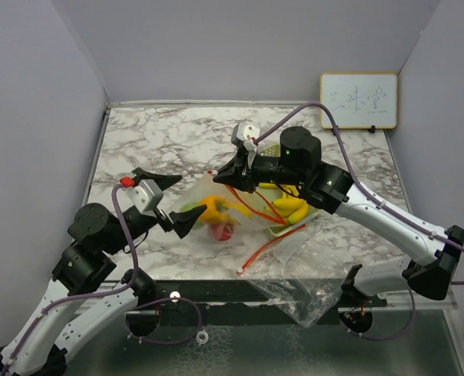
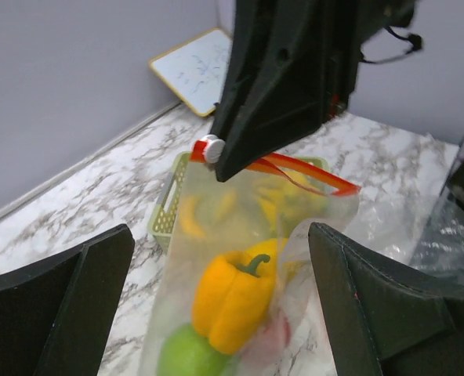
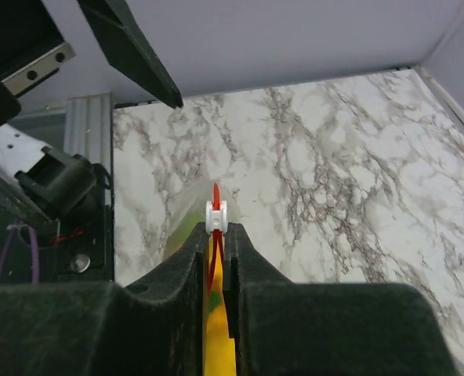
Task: Place the food in the zip-top bag and seal the zipper
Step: Zip the zipper food storage bag at the center of the board.
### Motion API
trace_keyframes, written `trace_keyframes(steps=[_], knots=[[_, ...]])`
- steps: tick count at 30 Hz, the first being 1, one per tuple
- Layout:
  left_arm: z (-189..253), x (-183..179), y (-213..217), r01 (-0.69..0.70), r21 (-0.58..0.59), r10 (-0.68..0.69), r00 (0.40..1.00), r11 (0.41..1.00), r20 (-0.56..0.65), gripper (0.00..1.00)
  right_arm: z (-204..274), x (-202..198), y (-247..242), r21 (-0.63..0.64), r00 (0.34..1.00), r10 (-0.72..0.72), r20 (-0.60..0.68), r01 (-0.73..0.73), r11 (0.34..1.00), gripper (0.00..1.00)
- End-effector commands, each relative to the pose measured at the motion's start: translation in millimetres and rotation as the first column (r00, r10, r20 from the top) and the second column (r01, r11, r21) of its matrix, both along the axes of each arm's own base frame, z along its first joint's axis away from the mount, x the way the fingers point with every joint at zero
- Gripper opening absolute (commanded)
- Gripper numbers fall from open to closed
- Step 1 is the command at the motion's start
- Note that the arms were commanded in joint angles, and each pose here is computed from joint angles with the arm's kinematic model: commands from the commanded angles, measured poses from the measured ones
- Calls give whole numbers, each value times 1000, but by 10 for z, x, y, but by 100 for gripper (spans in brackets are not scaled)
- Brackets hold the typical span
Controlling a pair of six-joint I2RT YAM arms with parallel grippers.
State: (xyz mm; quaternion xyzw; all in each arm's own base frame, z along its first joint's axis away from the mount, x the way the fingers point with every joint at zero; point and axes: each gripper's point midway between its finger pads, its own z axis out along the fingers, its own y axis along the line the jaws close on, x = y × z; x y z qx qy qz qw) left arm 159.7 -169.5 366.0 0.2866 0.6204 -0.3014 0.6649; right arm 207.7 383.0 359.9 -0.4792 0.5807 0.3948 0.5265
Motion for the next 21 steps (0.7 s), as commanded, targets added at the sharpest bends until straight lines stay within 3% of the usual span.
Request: trace_keyframes(steps=[1,8,15,21], knots=[[-68,-359,-257,267,108,-281,949,958,145,96,307,-360,-35,38,976,195,94,-199,979,5],[-143,-457,-335,342,119,-356,925,932,130,94,305,-679,-66,37,926,363,106,-368,929,5],[-218,-375,-437,362,118,-370,927,925,53,71,289,-790,-94,32,901,419,111,-425,905,5],[-245,-231,-482,325,98,-328,944,941,18,67,267,-794,-84,23,897,429,106,-434,901,5]])
